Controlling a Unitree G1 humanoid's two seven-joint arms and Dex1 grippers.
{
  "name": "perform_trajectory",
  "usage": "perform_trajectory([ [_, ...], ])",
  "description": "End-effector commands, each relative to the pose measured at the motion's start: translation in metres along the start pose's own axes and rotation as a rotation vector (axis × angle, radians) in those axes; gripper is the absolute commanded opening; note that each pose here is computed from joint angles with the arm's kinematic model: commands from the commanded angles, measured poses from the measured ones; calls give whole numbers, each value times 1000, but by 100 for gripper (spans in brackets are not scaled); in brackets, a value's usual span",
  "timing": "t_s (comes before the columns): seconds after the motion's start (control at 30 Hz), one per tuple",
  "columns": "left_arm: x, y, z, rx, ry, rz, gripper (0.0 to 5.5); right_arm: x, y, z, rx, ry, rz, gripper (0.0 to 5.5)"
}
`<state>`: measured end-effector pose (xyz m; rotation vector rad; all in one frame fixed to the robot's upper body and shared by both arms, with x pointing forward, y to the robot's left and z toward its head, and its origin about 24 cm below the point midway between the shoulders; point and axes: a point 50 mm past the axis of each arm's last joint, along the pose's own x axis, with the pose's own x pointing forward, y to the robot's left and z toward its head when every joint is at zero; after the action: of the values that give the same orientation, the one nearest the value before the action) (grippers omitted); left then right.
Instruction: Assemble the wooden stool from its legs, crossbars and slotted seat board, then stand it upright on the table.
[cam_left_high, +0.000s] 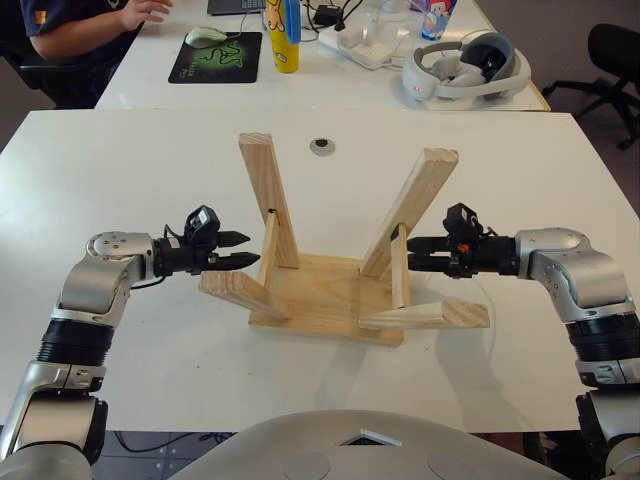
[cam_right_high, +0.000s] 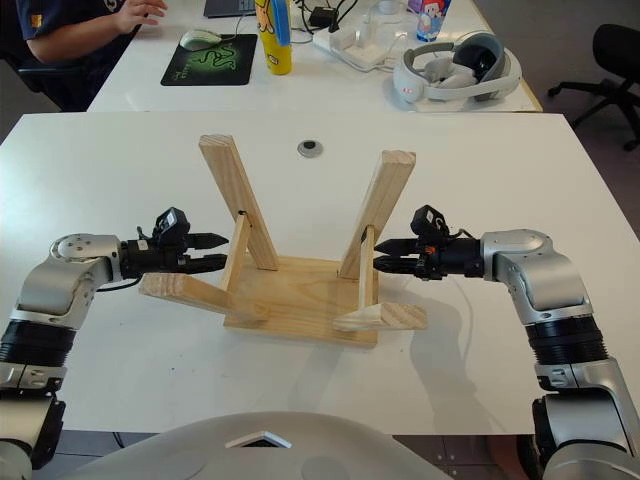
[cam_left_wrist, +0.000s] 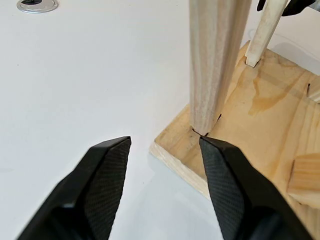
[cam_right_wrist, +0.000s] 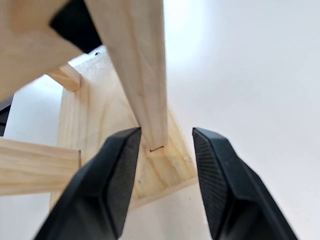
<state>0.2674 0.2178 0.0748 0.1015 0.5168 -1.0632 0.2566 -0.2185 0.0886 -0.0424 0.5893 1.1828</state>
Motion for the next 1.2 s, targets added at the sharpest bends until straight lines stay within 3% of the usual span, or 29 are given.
perform_trajectory([
  [0.03, 13, -2, 11, -21, -40, -60, 255, 10, 1, 3, -25, -2, 25, 190],
  [0.53, 33, -7, 22, -71, -96, -134, 255, 26, -1, 5, -45, -11, 30, 190],
  [0.63, 36, -11, 20, -86, -90, -161, 216, 26, -1, 6, -44, -9, 35, 190],
  [0.77, 33, -14, 12, -105, -58, -179, 150, 24, -2, 6, -36, -3, 48, 128],
  [1.0, 31, -15, 6, -170, -54, -196, 147, 23, 3, 6, 34, -31, 101, 127],
  [1.2, 31, -41, -3, -274, 6, -362, 142, 18, 11, 11, 186, -81, 219, 127],
])
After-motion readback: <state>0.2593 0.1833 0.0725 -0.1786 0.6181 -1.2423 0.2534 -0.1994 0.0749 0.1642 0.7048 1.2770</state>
